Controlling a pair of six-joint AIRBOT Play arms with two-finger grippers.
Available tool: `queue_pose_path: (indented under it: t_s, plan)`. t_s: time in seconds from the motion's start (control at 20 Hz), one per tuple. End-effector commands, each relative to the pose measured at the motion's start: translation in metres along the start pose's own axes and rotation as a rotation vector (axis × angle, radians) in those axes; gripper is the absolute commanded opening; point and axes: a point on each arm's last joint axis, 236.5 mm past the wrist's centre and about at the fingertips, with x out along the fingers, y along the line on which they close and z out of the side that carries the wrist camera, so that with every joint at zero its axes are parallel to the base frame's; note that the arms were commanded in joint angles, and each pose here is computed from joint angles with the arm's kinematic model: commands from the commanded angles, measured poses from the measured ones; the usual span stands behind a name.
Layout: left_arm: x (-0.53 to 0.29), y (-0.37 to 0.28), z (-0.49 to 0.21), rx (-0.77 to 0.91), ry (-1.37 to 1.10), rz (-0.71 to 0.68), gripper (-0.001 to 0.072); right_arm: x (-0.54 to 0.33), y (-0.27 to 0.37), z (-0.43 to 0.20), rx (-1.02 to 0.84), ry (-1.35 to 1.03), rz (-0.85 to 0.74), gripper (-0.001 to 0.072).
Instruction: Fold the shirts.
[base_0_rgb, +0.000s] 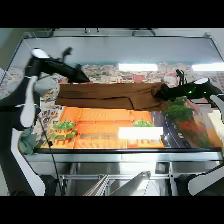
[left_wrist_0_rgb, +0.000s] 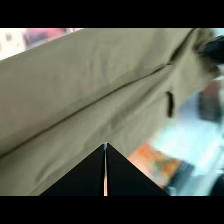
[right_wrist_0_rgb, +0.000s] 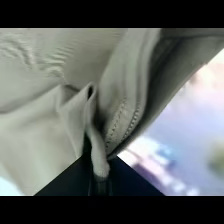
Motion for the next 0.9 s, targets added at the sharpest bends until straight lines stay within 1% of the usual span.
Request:
queue_pose_path:
  t_s: [0.0,0.1,0.25,0.45,0.5,0.6,0.7,0.8,0.85]
  plan:
    - [0.075,-0.004,-0.018,0.176,0.084,0.231,-0.0003,-0.022,0.038,0.007,-0.021,0.028,0.061,0.0022]
    - [0.111,-0.008,-0.040,0.218,0.163,0.255,-0.0002,-0.046,0.061,0.009,-0.056,0.036,0.092,0.0022]
    - [0.148,-0.019,-0.069,0.245,0.259,0.242,-0.0002,-0.082,0.100,0.015,-0.125,0.012,0.115,0.0022]
    - [0.159,-0.055,-0.069,0.292,0.246,0.200,-0.0001,-0.124,0.148,0.014,-0.215,-0.007,0.135,0.0022]
    - [0.155,-0.075,-0.067,0.298,0.237,0.153,-0.0001,-0.132,0.155,0.011,-0.232,-0.005,0.127,0.0021]
    - [0.123,-0.131,-0.063,0.324,0.208,0.002,-0.0002,-0.144,0.168,0.007,-0.243,-0.013,0.113,0.0022]
    - [0.068,-0.185,-0.058,0.391,0.153,-0.165,-0.0003,-0.145,0.189,0.001,-0.274,-0.020,0.120,0.0022]
    - [-0.001,-0.220,-0.045,0.429,0.050,-0.269,-0.0001,-0.127,0.222,-0.010,-0.318,-0.012,0.136,0.0022]
    - [-0.038,-0.234,-0.037,0.451,-0.024,-0.334,0.0015,-0.112,0.238,-0.016,-0.333,-0.009,0.141,0.0022]
